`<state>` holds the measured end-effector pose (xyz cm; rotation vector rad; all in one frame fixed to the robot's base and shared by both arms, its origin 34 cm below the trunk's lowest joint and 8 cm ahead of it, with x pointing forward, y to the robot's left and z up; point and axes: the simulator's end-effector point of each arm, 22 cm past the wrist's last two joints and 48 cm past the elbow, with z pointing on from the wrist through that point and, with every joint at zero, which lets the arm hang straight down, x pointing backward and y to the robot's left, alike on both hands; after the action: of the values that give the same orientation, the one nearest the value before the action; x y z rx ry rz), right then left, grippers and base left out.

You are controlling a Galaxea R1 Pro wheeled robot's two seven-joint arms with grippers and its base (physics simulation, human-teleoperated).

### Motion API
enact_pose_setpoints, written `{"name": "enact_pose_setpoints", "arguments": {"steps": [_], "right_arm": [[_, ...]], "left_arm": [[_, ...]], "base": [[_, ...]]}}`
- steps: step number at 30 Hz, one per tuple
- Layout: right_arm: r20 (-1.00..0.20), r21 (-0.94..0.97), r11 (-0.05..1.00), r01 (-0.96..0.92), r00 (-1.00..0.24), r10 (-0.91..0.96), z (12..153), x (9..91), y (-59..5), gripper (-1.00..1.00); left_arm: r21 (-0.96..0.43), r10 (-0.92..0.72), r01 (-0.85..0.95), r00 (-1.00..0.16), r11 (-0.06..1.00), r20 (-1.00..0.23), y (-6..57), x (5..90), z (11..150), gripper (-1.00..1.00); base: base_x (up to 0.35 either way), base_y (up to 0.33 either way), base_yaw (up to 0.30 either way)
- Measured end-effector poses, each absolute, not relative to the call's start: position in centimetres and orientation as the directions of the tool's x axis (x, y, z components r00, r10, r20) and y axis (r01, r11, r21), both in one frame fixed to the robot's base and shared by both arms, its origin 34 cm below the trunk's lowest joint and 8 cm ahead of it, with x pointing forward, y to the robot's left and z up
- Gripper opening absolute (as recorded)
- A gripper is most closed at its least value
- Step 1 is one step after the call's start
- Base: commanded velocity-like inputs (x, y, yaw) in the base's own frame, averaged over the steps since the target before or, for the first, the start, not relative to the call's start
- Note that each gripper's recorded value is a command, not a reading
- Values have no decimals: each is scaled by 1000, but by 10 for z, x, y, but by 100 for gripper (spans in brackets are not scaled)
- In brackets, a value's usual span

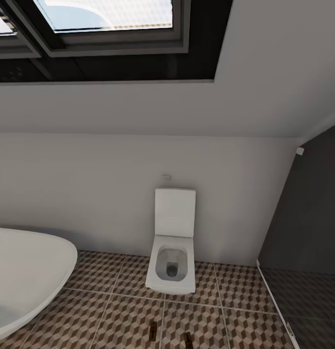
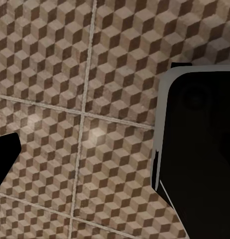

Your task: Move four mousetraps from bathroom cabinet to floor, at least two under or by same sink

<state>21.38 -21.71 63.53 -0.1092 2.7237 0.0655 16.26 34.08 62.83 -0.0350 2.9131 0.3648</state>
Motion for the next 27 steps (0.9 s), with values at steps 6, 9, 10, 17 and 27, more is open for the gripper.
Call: {"name": "enact_pose_setpoints", "arguments": {"steps": [6,9,10,17,27], "right_arm": [[-405,30,996,-86,-912,-67,635,214,-217,100],[-405,30,996,-86,-912,-67,635,214,-217,100],[-404,30,996,-87,-912,-67,635,214,-217,100],[-404,30,996,-87,-912,-67,635,214,-217,100],[-404,30,996,-87,-912,-67,635,214,-217,100]], "left_arm": [[242,1,-49,-979,969,-205,341,163,628,100],[242,2,-49,-979,969,-205,341,163,628,100],[242,1,-49,-979,969,-205,341,163,628,100],[242,1,-49,-979,969,-205,341,163,628,100],[242,2,-49,-979,969,-205,341,163,628,100]], "base": [[0,0,0],[0,0,0],[0,0,0],[0,0,0],[0,0,0]]}}
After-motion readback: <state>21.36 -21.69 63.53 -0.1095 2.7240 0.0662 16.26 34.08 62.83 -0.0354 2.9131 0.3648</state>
